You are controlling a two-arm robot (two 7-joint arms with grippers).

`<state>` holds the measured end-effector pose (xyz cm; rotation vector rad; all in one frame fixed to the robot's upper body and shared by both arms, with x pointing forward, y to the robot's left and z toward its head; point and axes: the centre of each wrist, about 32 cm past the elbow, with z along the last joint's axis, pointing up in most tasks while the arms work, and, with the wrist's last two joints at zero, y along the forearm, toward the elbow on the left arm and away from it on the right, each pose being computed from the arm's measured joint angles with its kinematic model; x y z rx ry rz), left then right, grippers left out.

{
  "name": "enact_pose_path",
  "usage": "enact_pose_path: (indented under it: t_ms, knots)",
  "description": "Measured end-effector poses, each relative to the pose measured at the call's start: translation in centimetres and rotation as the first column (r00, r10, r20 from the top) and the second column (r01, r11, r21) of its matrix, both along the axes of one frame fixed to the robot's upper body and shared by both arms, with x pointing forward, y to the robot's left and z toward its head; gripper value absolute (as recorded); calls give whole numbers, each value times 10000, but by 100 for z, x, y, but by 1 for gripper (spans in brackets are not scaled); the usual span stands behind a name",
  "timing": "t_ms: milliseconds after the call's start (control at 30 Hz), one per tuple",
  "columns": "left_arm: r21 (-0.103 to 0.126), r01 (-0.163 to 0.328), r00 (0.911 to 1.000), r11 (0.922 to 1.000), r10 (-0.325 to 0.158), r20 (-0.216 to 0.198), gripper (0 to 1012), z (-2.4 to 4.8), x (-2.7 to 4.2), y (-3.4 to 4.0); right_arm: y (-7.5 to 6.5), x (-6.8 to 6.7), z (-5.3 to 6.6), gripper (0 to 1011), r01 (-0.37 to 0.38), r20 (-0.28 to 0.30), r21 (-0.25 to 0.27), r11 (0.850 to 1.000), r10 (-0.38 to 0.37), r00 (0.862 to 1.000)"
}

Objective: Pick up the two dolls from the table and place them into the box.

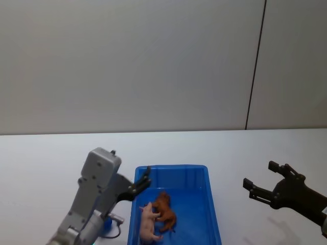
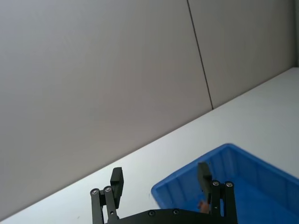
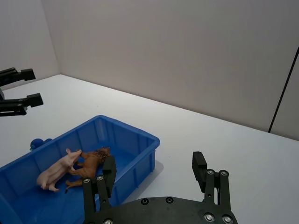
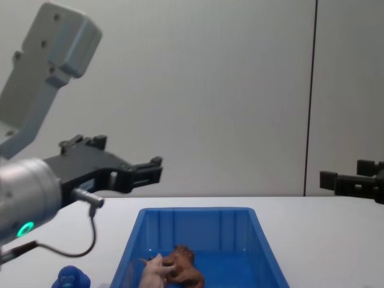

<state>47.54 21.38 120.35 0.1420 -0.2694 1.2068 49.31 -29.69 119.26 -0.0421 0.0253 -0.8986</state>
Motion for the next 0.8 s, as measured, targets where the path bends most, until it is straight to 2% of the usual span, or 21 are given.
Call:
enact_pose_path:
  t_ms: [267,367,567,667,800]
  knots:
    - [180,-572,9967,9982,582,-560,1002,-59,-114,146,-21,-10,-4,1001,36,22,-15,10000,-36,10000]
    - [246,-782,9929,9966,801,-879,1002,-114,-160,218,-26,-13,-6,1001,41,24,-19,10000,-41,10000]
    - [330,-1006,9866,9944,1040,-1256,1002,-191,-188,311,-32,-16,-6,1001,45,32,-24,10000,-45,10000]
    - [393,-1135,9816,9928,1182,-1503,1002,-256,-183,373,-34,-17,-6,1001,47,36,-24,10000,-47,10000]
    - [448,-1168,9780,9921,1228,-1688,1002,-308,-169,417,-35,-18,-5,1001,50,39,-22,10000,-50,10000]
